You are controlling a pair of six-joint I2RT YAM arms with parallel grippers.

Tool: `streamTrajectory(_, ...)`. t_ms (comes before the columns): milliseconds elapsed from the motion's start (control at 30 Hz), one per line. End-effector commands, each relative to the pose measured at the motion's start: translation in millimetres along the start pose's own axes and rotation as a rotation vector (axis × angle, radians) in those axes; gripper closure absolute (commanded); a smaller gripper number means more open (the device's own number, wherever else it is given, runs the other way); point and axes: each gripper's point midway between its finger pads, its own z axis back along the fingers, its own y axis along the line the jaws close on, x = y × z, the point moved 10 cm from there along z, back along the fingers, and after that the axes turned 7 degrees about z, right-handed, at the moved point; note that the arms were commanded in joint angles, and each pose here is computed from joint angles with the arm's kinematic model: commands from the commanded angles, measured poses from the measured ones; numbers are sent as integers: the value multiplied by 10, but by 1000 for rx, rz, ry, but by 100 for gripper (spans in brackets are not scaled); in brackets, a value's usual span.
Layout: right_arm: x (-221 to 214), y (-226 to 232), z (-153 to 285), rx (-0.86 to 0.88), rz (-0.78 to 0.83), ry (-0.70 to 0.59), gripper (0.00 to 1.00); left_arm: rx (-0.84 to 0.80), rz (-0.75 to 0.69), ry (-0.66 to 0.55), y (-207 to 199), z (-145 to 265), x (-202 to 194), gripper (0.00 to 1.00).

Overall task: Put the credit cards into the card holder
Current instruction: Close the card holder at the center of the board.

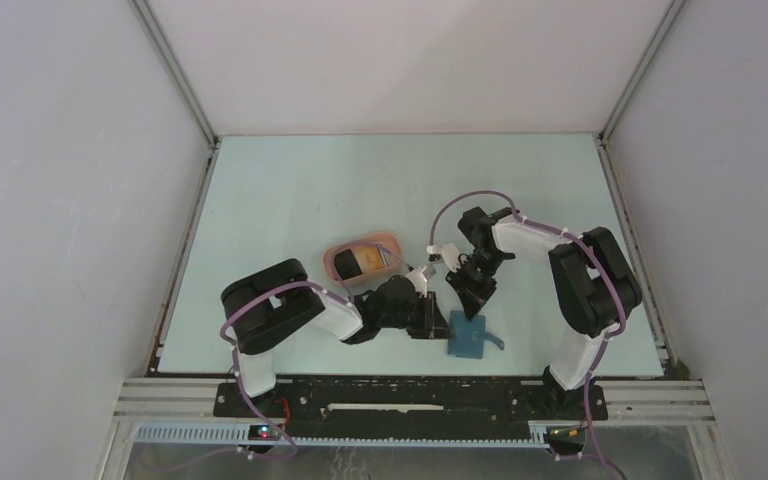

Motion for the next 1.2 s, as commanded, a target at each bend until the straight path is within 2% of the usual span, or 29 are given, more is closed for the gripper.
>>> streamTrajectory(0, -10, -55, -14, -68, 42, 4, 80, 120, -19, -2, 166, -89, -27, 94)
streamTrajectory(100, 6, 0, 170, -23, 56, -112, 74, 120, -30, -22, 144, -93, 4, 100)
streamTrajectory(233, -28, 103, 406, -2, 104, -233, 66, 110, -59, -66, 86, -61, 54, 100)
streamTrajectory(400, -99, 65, 543, -41, 80, -299, 59, 110, -111, -162, 22, 59, 148, 100)
streamTrajectory(633, -150, -17, 641, -8, 66, -400, 39, 137, -291, -291, -91, 238, 306, 100)
streamTrajectory(800, -55, -75, 690, -11, 154, -446, 27, 161, -489, -324, -163, 303, 350, 100)
streamTrajectory(1000, 73, -92, 666, 51, 304, -475, 23, 173, -605, -325, -138, 316, 364, 100)
streamTrajectory(1167, 148, -49, 602, -8, 504, -458, 20, 160, -673, -333, -154, 324, 339, 100)
